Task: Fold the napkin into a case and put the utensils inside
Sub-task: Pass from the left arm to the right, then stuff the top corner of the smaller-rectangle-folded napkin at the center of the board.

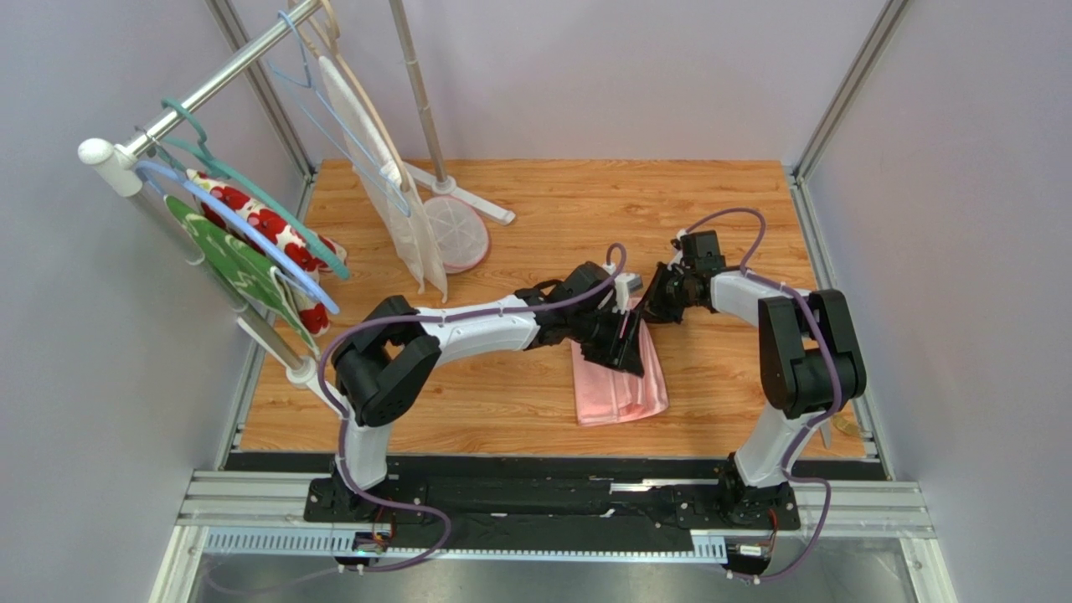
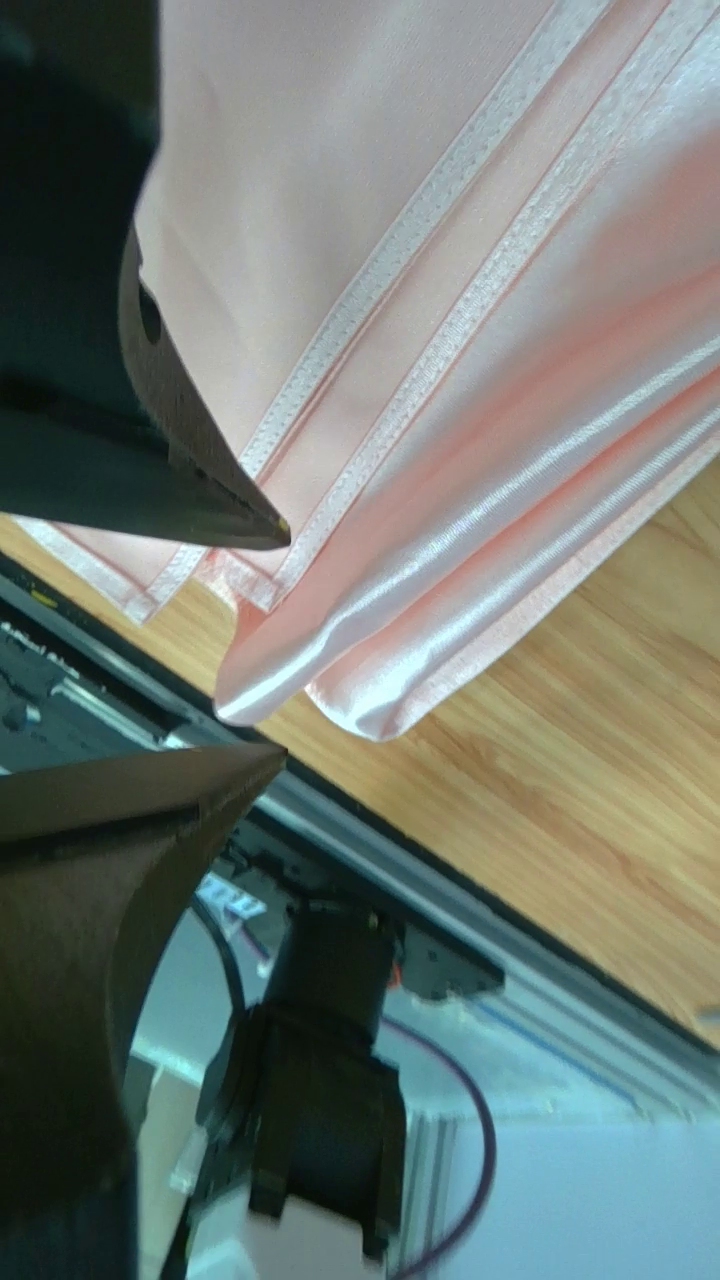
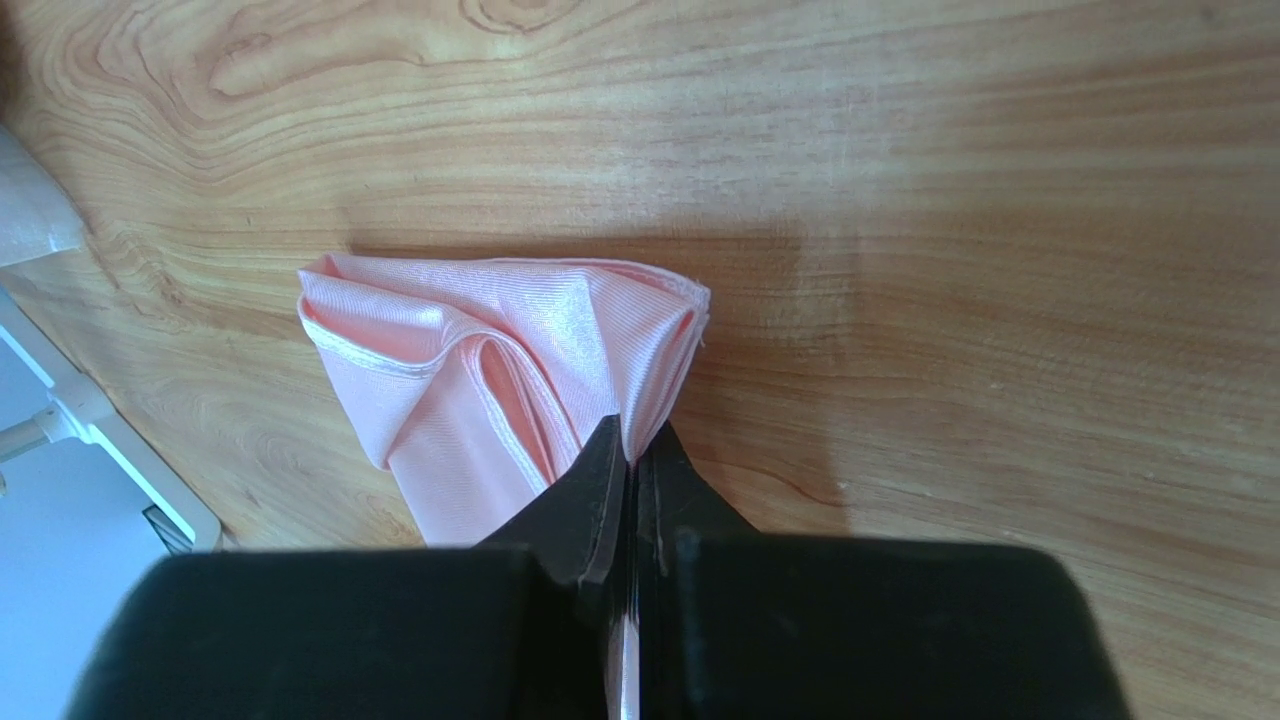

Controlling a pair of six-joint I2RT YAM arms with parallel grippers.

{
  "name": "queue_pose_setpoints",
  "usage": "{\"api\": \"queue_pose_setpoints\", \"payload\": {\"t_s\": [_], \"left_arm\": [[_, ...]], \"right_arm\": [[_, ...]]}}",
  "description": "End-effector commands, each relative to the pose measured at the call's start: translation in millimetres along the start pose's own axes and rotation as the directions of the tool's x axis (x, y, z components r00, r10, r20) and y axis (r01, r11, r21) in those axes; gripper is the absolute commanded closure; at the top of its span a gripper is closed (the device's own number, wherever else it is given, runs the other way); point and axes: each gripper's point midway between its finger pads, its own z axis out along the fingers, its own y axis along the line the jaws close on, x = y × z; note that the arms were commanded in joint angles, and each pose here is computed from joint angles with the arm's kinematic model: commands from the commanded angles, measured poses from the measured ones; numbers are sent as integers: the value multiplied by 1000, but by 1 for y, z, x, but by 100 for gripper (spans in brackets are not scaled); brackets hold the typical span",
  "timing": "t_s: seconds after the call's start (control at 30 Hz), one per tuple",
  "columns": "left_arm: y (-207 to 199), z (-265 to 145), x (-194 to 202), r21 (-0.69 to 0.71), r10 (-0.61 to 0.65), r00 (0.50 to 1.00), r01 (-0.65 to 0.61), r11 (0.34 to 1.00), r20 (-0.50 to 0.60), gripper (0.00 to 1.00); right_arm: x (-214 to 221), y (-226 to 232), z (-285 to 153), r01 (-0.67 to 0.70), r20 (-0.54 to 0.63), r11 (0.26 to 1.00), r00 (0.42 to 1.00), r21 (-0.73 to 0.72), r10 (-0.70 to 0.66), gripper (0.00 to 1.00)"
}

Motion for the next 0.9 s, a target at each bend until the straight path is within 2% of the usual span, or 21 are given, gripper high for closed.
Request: {"api": "queue_pose_setpoints", "payload": {"t_s": [0.0,0.03,0.13,0.27,0.4,0.67,0.87], "left_arm": [[-42,-38,-43,200,22,995,-40,979,93,39],[-39,-40,-45,191,17,995,-35,981,95,39],[-8,-38,-51,85,-5,993,-5,996,121,50],[33,-31,-68,-46,-27,988,34,998,154,84],[57,-20,-82,-139,3,984,22,990,178,99],[100,-3,-88,-287,-4,978,65,956,207,100],[116,14,-90,-324,-9,979,76,943,203,100]], "right_arm": [[-17,6,0,51,32,999,998,6,-52,100],[-18,7,-1,54,32,999,998,4,-54,100],[-15,8,1,53,22,999,998,-2,-53,100],[-14,9,2,51,9,999,999,-13,-51,100],[-14,13,1,67,2,998,998,-14,-67,100],[-12,20,-3,102,8,995,995,-2,-102,100],[-10,27,-6,118,7,993,993,0,-118,100]]}}
